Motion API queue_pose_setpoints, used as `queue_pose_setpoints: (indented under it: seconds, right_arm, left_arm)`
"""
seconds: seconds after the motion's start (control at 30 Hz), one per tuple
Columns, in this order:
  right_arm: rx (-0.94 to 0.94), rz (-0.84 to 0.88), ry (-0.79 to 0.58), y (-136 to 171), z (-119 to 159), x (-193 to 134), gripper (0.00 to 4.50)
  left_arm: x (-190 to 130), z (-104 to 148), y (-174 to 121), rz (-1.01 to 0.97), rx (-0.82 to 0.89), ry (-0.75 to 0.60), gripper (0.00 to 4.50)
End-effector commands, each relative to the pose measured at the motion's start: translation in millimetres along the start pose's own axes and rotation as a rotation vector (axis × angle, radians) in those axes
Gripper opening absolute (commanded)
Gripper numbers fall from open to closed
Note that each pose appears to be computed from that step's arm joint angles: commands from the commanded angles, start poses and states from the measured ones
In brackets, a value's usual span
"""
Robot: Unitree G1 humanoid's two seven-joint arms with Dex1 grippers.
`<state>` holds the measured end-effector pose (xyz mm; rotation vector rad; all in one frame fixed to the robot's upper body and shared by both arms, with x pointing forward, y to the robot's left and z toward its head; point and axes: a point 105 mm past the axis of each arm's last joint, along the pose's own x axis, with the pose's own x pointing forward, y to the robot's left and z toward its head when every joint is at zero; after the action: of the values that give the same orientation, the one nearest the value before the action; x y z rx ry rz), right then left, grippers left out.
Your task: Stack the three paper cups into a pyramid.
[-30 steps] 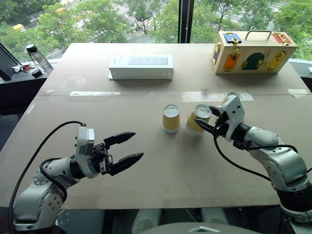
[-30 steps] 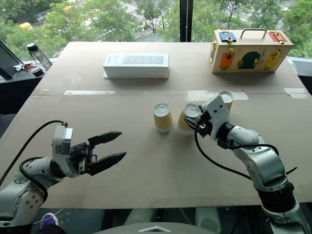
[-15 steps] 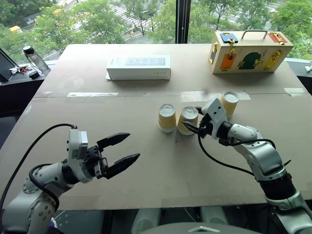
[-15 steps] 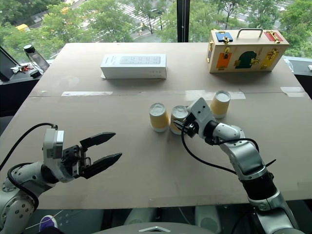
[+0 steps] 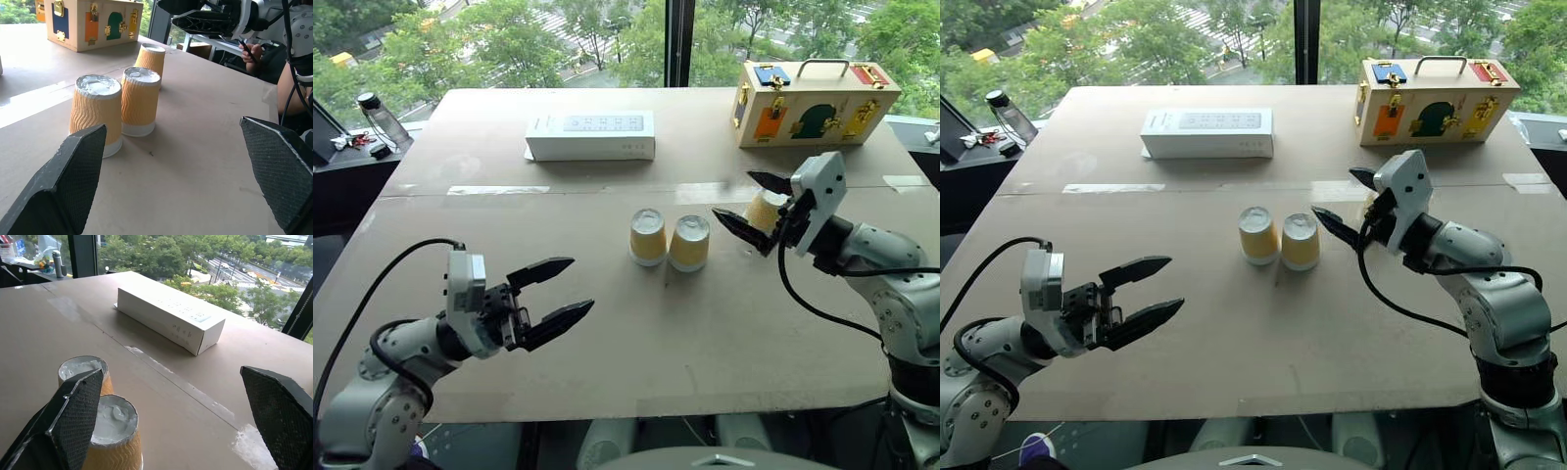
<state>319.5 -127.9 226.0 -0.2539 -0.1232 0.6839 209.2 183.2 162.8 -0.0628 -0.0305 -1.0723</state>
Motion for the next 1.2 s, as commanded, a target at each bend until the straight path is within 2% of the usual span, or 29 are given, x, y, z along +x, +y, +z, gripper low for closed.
queue_pose_setpoints:
  seconds: [0.03, 0.2, 0.37, 0.4, 0.47, 0.5, 0.53, 0.57, 0.7, 0.87, 0.97, 1.2]
  right_arm:
    - [-0.020, -0.199, 0.127, -40.2, -30.8, 5.1, 4.43]
    - [0.060, -0.313, 0.223, -64.4, -64.9, 9.1, 4.43]
    - [0.109, -0.346, 0.242, -71.2, -75.8, 5.5, 4.43]
    - [0.121, -0.337, 0.237, -70.1, -76.3, 5.8, 3.92]
    - [0.131, -0.321, 0.220, -67.7, -74.4, 6.1, 3.27]
    - [0.122, -0.311, 0.207, -66.5, -71.8, 6.5, 2.69]
    - [0.118, -0.289, 0.180, -63.5, -65.6, 8.0, 2.31]
    - [0.116, -0.267, 0.152, -60.6, -58.9, 9.5, 2.22]
    - [0.121, -0.052, -0.013, -28.1, -11.5, 19.3, 2.22]
    - [0.105, 0.239, -0.100, 29.1, 38.7, 34.2, 2.22]
    - [0.081, 0.310, -0.074, 49.5, 47.5, 44.4, 2.22]
    - [0.030, 0.396, -0.012, 71.6, 48.0, 57.0, 2.22]
  left_arm:
    - [2.8, 8.9, -4.0, -0.050, 0.033, -0.038, 4.50]
    - [1.3, 12.9, -7.7, -0.075, 0.048, -0.031, 4.50]
    - [0.1, 13.8, -12.7, -0.081, 0.045, -0.029, 4.50]
    - [0.0, 13.6, -13.3, -0.081, 0.043, -0.029, 4.50]
    - [0.0, 12.9, -14.5, -0.081, 0.040, -0.028, 4.50]
    - [0.1, 12.7, -14.7, -0.078, 0.041, -0.029, 4.50]
    - [0.3, 13.0, -13.6, -0.067, 0.043, -0.036, 4.50]
    - [0.4, 13.4, -11.8, -0.051, 0.046, -0.044, 4.50]
    - [-5.5, 17.6, 2.2, 0.056, 0.081, -0.120, 4.50]
    - [-27.8, 18.8, 6.7, 0.071, 0.058, -0.164, 4.50]
    - [-41.9, 16.2, 7.8, 0.088, 0.023, -0.173, 4.50]
    - [-61.8, 5.7, 5.5, 0.131, -0.002, -0.149, 4.50]
